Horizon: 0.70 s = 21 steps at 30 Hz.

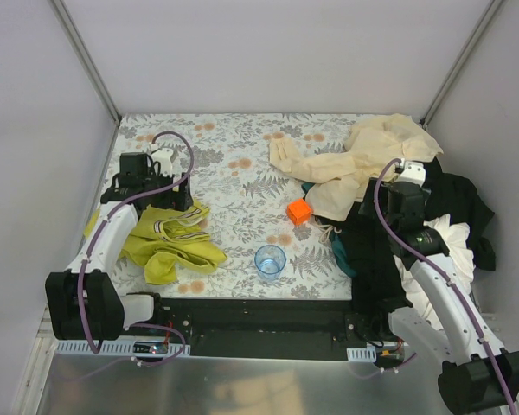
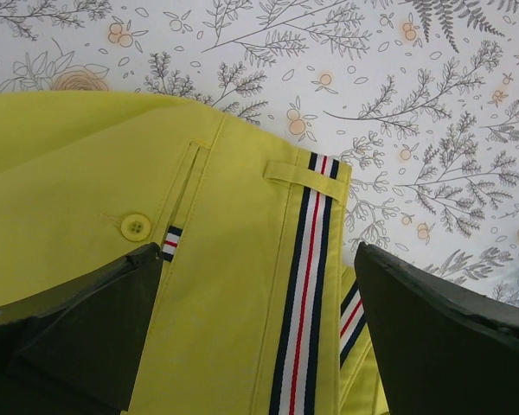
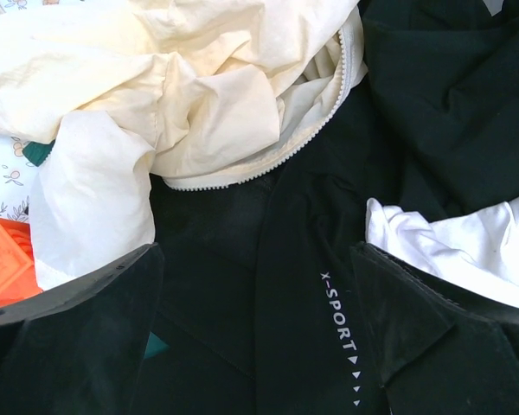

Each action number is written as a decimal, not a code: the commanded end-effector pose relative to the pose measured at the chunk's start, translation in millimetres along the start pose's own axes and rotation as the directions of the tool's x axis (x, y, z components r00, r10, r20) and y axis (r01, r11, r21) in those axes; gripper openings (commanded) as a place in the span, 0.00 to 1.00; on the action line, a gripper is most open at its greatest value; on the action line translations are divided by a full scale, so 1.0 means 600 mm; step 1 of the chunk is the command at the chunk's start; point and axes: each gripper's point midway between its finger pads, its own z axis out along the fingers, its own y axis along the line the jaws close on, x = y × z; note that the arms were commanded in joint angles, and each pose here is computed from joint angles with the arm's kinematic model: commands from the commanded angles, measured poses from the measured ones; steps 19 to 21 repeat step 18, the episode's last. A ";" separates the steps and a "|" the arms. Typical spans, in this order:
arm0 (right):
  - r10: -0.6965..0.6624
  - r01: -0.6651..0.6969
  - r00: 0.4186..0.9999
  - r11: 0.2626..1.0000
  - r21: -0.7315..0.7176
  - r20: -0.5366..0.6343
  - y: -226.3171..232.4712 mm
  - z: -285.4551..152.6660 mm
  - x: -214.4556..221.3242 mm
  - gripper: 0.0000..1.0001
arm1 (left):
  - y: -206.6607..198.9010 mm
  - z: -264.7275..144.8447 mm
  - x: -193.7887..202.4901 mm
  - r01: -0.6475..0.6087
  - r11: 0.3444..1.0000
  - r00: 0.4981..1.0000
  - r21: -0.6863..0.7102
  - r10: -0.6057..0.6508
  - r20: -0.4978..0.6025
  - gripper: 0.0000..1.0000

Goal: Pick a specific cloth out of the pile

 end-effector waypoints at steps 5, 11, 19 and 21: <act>0.007 -0.007 0.999 1.000 0.006 0.054 -0.005 -0.003 -0.020 0.99 | 0.015 -0.005 -0.003 0.036 0.998 0.998 -0.058 -0.033 0.050 0.99; 0.007 -0.007 0.998 1.000 0.003 0.061 -0.004 -0.003 -0.020 0.99 | 0.018 -0.003 -0.002 0.057 0.996 0.997 -0.065 -0.053 0.054 0.99; 0.006 -0.006 0.998 1.000 0.009 0.066 -0.006 -0.003 -0.022 0.99 | 0.018 -0.003 0.002 0.059 0.996 0.997 -0.066 -0.055 0.051 0.99; 0.006 -0.006 0.998 1.000 0.009 0.066 -0.006 -0.003 -0.022 0.99 | 0.018 -0.003 0.002 0.059 0.996 0.997 -0.066 -0.055 0.051 0.99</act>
